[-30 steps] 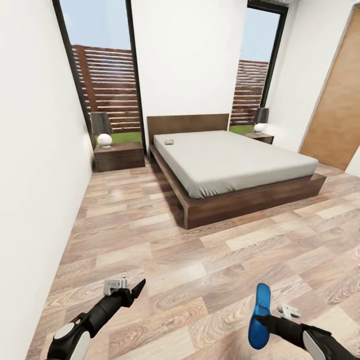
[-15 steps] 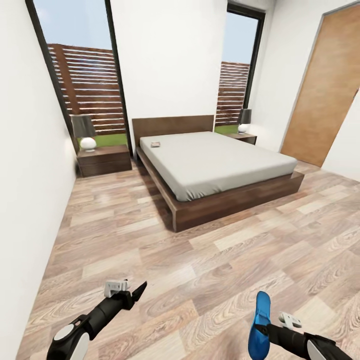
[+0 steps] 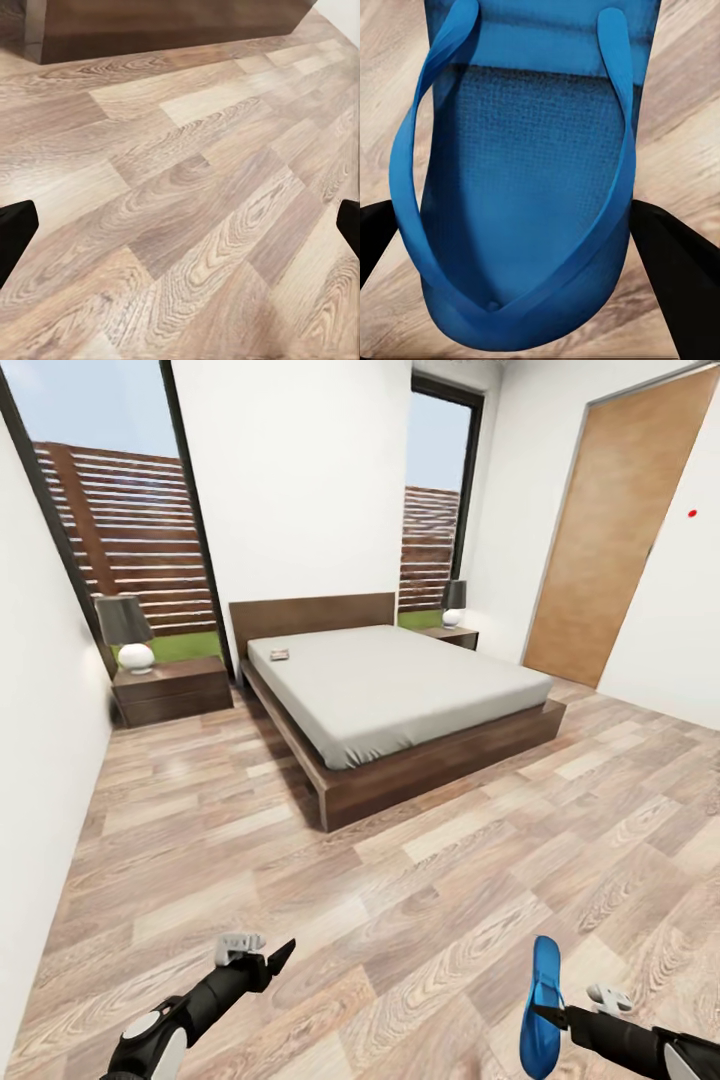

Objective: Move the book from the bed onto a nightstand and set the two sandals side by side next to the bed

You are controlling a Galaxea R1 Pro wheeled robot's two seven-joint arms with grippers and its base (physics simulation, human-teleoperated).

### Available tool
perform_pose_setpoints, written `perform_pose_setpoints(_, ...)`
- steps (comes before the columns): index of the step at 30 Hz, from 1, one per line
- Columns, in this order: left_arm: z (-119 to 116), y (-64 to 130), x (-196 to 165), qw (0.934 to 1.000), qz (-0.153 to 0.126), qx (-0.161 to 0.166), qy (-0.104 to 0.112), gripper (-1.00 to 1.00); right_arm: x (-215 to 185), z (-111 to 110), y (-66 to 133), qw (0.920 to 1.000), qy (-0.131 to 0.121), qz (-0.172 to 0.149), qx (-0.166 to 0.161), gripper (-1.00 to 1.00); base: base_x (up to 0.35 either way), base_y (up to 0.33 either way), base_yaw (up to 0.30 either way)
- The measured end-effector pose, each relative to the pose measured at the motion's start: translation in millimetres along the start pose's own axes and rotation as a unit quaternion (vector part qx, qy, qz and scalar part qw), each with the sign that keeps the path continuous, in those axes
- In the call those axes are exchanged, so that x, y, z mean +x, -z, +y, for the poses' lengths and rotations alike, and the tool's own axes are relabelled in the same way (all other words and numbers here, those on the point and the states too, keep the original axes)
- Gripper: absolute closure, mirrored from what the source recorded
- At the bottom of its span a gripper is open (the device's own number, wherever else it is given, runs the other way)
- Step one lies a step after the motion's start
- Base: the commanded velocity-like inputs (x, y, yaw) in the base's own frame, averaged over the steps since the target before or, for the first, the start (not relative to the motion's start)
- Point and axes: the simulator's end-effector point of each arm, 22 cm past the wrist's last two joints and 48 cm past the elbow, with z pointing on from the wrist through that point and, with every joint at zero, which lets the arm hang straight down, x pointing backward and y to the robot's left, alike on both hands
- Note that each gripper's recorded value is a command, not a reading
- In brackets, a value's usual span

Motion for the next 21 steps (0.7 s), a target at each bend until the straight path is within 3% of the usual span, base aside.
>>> perform_pose_setpoints(8, 15, 4.2, 43, 0.9979, 0.055, -0.025, -0.021, -1.0, -10, 9, 11.5, 1.0, 0.0, 0.001, -0.003, 1.0, 0.0, 0.0, -0.178)
perform_pose_setpoints(17, 17, 12.1, 57, 0.9967, 0.069, -0.034, -0.026, -1.0, -22, 19, 23.7, 1.0, 0.0, 0.001, -0.004, 1.0, 0.0, 0.0, -0.188)
perform_pose_setpoints(21, 20, 22.6, 99, 0.9946, 0.094, -0.039, -0.022, -1.0, -26, 23, 28.9, 1.0, 0.0, 0.001, -0.004, 1.0, 0.0, 0.0, -0.206)
